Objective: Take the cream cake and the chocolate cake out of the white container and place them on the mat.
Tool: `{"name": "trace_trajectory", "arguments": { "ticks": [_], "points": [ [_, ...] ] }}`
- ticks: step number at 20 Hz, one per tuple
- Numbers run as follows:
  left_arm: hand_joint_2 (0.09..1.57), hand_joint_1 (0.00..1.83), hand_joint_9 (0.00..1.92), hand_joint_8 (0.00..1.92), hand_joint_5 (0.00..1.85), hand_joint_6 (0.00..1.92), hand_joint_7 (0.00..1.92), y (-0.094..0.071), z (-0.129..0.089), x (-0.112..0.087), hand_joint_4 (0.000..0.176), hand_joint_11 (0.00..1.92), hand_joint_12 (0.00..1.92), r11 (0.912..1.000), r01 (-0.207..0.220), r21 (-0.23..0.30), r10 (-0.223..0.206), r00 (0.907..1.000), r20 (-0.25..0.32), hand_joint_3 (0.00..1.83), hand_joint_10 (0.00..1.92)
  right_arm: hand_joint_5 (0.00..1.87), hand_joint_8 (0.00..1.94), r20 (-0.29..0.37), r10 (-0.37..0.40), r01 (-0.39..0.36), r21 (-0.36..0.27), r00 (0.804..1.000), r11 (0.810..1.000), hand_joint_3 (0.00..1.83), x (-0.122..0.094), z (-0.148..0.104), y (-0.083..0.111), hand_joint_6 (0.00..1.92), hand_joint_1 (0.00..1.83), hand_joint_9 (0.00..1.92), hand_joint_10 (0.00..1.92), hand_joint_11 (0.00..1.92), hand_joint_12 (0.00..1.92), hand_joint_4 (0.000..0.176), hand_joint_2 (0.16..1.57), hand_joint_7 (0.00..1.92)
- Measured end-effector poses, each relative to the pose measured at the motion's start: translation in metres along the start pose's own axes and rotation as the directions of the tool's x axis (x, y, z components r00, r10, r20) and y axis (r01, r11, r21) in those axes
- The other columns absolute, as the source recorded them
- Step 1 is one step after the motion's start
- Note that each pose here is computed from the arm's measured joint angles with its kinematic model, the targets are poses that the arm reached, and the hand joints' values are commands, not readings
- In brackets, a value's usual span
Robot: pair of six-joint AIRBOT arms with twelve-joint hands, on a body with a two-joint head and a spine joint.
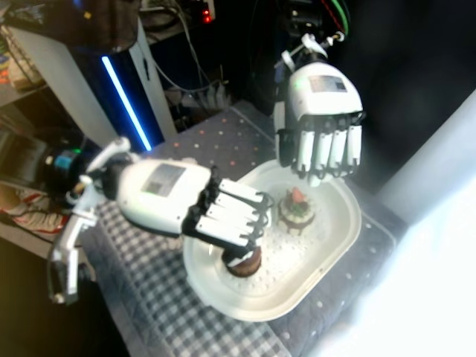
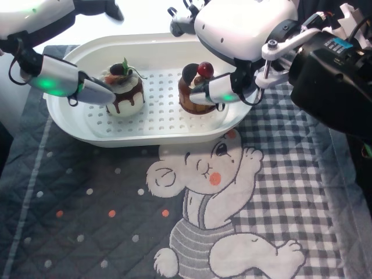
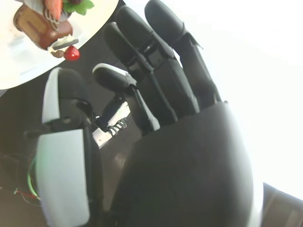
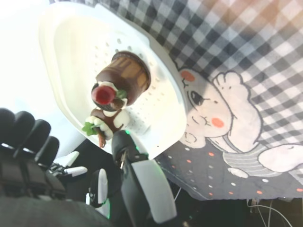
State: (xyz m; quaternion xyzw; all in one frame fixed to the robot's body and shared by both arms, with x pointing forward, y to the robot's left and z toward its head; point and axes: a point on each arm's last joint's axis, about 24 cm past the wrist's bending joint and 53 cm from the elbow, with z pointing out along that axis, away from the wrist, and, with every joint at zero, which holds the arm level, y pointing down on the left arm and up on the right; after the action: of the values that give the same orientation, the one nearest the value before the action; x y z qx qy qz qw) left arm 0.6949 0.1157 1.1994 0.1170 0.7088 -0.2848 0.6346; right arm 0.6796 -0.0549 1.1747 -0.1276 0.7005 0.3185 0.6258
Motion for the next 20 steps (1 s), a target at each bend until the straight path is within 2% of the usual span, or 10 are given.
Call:
{"name": "trace_trajectory", "arguments": {
  "ticks": [1,3,4,5,10,13,15,17,20],
  "points": [
    [0.84,0.73,0.22,0.0,0.29,0.01,0.26,0.0,0.0,-0.002,0.006,0.0,0.98,1.0,-0.001,0.001,0.001,1.0,0.008,0.01,0.07,0.54,0.05,0.0,-0.001,0.001,-0.001,1.0,1.0,0.01,0.0,0.0,0.001,0.02,0.8,0.5,0.46,0.09,1.44,0.0,0.89,0.64],
    [0.84,0.72,0.22,0.0,0.28,0.01,0.24,0.0,0.0,-0.001,0.02,0.0,1.0,1.0,0.0,0.001,0.0,1.0,0.006,0.0,0.05,0.54,0.02,0.003,-0.002,0.002,-0.002,1.0,1.0,0.0,-0.001,0.0,0.001,0.01,0.8,0.51,0.39,0.08,1.41,0.0,0.89,0.64],
    [0.85,0.72,0.22,0.0,0.29,0.01,0.26,0.0,0.0,-0.001,0.018,0.0,1.04,1.0,0.0,0.0,0.0,1.0,0.005,0.01,0.04,0.54,0.01,0.002,0.001,-0.001,-0.001,1.0,1.0,0.0,0.0,0.0,0.001,0.0,0.8,0.51,0.35,0.07,1.38,0.0,0.88,0.63],
    [0.85,0.74,0.27,0.01,0.31,0.01,0.3,0.002,0.001,0.0,0.002,0.0,1.1,1.0,-0.002,-0.004,0.002,1.0,-0.001,0.01,0.06,0.53,0.0,0.002,0.001,-0.001,-0.003,1.0,1.0,0.0,0.0,0.001,0.002,0.0,0.82,0.52,0.31,0.08,1.35,0.0,0.88,0.62],
    [0.86,0.82,0.41,0.01,0.34,0.01,0.37,0.004,0.009,0.015,0.0,0.0,1.33,0.9998,0.013,-0.013,-0.013,0.9987,-0.049,0.0,0.09,0.52,0.0,0.005,-0.002,0.002,0.006,1.0,1.0,0.0,0.001,0.005,-0.004,0.0,0.73,0.53,0.17,0.1,1.29,0.0,0.87,0.57],
    [0.86,0.82,0.38,0.01,0.33,0.0,0.36,0.01,0.012,0.021,0.0,0.0,1.27,0.9995,0.018,-0.025,-0.02,0.9978,-0.063,0.0,0.07,0.51,0.0,-0.019,0.022,-0.022,0.018,1.0,1.0,0.0,0.011,0.013,-0.006,0.0,0.78,0.53,0.1,0.08,1.25,0.0,0.88,0.54],
    [0.86,0.83,0.36,0.0,0.34,0.0,0.36,0.013,0.016,0.034,0.0,0.0,1.2,0.9988,0.03,-0.037,-0.034,0.9947,-0.097,0.0,0.06,0.51,0.01,-0.045,0.037,-0.035,0.03,0.998,0.999,0.0,0.02,0.017,-0.009,0.0,0.8,0.55,0.1,0.08,1.25,0.0,0.88,0.55],
    [0.87,0.87,0.33,0.0,0.35,0.01,0.34,0.016,0.021,0.045,0.0,0.0,1.12,0.9981,0.041,-0.047,-0.046,0.9906,-0.129,0.0,0.03,0.51,0.01,-0.064,0.016,-0.013,0.045,0.998,0.999,0.0,0.026,0.019,-0.011,0.0,0.81,0.58,0.09,0.09,1.27,0.0,0.88,0.57],
    [0.88,0.87,0.35,0.0,0.35,0.0,0.35,0.019,0.026,0.054,0.0,0.0,1.18,0.9967,0.056,-0.059,-0.064,0.9869,-0.148,0.01,0.03,0.5,0.01,-0.083,0.024,-0.019,0.056,0.996,0.998,0.0,0.032,0.022,-0.016,0.0,0.84,0.59,0.07,0.11,1.25,0.0,0.9,0.58]
  ]
}}
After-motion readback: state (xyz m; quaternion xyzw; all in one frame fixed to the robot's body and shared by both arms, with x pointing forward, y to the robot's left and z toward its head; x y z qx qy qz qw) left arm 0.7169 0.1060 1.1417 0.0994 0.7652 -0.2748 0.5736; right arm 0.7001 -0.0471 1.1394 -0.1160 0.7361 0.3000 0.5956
